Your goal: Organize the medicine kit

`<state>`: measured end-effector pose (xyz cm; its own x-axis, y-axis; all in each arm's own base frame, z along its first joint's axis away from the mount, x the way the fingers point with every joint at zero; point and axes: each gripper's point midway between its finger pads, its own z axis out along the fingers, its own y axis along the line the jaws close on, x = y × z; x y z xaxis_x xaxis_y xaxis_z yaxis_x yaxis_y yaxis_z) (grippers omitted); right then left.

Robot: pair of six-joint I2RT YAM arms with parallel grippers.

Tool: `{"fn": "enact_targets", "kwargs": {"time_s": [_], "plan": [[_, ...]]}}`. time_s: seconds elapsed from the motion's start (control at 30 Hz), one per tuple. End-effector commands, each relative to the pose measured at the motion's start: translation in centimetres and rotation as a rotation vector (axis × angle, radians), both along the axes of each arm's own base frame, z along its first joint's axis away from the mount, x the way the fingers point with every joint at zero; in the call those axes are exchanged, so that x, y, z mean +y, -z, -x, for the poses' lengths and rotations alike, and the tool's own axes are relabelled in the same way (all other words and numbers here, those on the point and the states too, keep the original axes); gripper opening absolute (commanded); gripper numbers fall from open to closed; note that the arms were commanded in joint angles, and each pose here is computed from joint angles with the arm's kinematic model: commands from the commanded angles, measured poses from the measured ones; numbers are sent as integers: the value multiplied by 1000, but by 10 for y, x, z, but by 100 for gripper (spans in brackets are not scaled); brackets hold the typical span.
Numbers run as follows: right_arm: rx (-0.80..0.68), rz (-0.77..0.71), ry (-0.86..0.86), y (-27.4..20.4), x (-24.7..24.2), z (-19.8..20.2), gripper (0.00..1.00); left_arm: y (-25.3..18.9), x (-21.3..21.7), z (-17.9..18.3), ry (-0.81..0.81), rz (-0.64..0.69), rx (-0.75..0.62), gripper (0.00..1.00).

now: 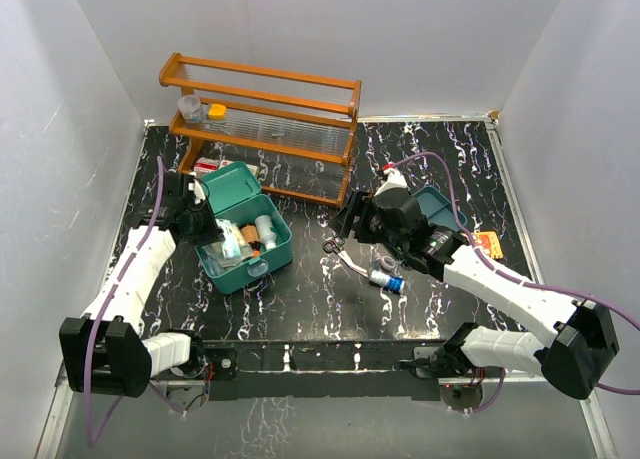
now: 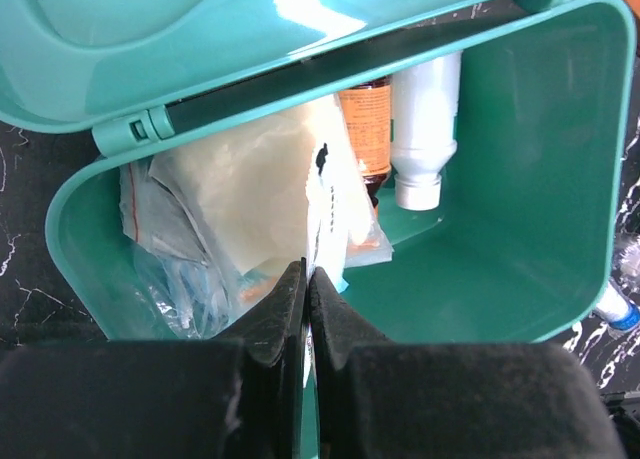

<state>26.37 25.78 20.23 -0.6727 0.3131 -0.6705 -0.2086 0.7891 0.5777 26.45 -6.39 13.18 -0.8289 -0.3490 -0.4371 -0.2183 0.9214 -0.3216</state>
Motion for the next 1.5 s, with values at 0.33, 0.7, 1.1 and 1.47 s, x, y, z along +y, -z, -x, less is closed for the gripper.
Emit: {"fn": "enact_targets", "kwargs": {"time_s": [0.33,0.7,1.1,1.47], "plan": [[-30,-27,11,-8,1,-5,63,-3,40,13,-103,-189,40,24],[-18,128,69,13,-25,-6,63,-49,6,2,39,-30,-84,43],[242,437,284,109,-106,28,72,-150,-100,22,482,556,-459,54],[409,387,217,158,-98,62,79,-150,-108,35,494,626,-475,58]]}}
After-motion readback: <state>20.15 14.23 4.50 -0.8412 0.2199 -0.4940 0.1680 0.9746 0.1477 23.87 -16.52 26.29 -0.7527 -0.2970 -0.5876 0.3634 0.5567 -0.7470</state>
